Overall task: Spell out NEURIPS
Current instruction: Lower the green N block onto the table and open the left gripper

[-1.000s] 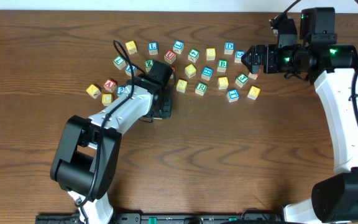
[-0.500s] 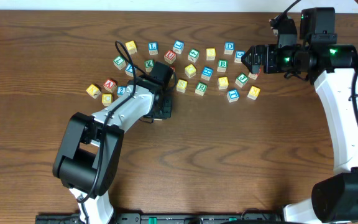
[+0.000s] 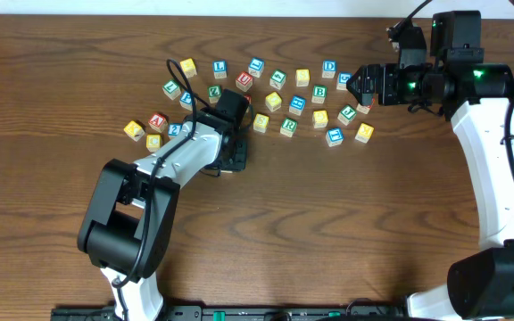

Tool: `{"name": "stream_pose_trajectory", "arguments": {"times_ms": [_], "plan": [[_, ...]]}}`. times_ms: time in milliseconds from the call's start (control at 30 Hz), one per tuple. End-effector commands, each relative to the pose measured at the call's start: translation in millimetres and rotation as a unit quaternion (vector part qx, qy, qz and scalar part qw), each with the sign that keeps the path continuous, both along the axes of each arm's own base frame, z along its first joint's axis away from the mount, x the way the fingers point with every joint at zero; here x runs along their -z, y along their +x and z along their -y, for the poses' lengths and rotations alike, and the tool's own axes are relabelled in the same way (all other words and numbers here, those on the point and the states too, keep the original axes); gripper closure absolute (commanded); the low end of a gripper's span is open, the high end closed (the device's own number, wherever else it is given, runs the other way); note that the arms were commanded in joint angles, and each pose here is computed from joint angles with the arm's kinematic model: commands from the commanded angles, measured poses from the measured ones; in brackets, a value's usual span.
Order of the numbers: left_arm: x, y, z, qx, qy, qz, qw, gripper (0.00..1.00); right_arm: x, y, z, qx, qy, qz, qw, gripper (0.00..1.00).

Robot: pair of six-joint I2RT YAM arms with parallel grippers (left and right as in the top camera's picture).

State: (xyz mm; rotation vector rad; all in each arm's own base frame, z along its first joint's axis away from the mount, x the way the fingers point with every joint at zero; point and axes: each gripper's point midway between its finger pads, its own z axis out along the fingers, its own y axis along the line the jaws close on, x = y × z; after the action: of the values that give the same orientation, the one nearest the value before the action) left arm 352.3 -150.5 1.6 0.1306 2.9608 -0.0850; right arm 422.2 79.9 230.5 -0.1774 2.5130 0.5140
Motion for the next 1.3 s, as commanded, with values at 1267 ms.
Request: {"name": "stream_pose_trajectory", "arguments": {"times_ms": [1267], "plan": [[-29.3, 11.9, -3.7, -0.022, 0.022, 0.002, 1.0, 0.61, -5.8, 2.4, 2.5, -0.001, -0.002, 0.009, 1.0, 0.01]]}}
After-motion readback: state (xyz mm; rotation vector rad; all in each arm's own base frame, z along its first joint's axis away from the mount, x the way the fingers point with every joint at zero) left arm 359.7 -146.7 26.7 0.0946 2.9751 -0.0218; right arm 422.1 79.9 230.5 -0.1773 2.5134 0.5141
